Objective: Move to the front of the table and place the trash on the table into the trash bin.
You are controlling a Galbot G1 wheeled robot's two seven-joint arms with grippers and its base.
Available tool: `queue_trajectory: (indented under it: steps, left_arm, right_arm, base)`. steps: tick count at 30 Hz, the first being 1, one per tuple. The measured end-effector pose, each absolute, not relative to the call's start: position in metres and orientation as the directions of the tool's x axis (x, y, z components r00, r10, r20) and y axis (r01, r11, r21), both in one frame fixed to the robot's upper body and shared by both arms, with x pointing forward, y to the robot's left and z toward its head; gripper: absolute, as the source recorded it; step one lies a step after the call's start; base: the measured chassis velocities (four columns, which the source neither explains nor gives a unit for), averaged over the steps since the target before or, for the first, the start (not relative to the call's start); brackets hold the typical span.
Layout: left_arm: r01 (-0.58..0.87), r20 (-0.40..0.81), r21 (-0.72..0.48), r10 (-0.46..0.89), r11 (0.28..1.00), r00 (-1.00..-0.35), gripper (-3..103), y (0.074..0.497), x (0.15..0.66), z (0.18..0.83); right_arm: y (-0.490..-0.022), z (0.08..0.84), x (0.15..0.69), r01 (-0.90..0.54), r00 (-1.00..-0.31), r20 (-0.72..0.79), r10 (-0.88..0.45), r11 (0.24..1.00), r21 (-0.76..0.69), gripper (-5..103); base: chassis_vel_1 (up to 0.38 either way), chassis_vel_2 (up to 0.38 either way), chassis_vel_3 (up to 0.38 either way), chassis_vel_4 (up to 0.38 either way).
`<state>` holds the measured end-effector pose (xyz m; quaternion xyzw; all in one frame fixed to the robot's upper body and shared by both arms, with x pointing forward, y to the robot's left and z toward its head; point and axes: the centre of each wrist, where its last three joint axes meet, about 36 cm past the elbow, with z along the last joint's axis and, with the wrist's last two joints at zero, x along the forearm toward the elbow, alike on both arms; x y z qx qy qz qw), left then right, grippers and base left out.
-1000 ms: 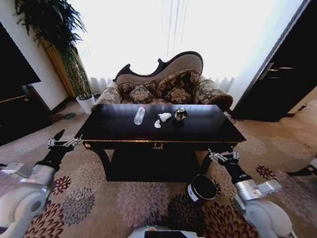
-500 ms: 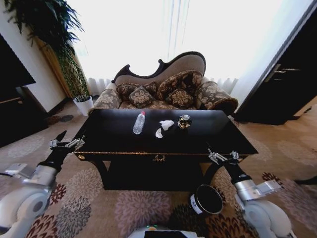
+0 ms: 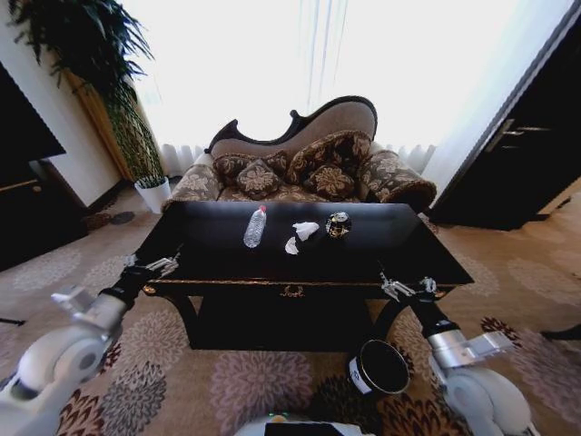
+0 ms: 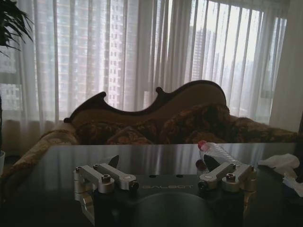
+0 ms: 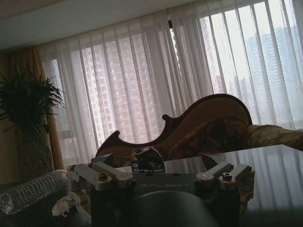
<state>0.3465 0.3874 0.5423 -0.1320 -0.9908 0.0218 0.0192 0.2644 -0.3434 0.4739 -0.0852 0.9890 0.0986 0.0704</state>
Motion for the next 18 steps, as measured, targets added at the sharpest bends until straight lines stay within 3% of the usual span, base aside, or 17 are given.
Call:
queue_trajectory:
  steps: [6, 11, 18]
  left_arm:
    - [0.319, 0.06, -0.004, 0.319, 0.948, -0.946, 99, 0.379, 0.373, 0.54]
    - [0.4, 0.05, -0.006, 0.4, 0.916, -0.915, 101, 0.348, 0.393, 0.544]
    - [0.414, 0.066, -0.004, 0.413, 0.91, -0.908, 98, 0.336, 0.403, 0.534]
  right_arm:
    - [-0.343, 0.472, 0.264, -0.173, -0.977, -0.16, -0.144, 0.966, 0.19, 100]
    - [-0.341, 0.47, 0.262, -0.165, -0.977, -0.167, -0.132, 0.965, 0.203, 100]
    - [-0.342, 0.465, 0.261, -0.153, -0.979, -0.164, -0.119, 0.965, 0.214, 100]
  base:
    - [0.0, 0.0, 0.0, 0.0]
    - [0.0, 0.0, 0.0, 0.0]
    - [0.0, 0.0, 0.0, 0.0]
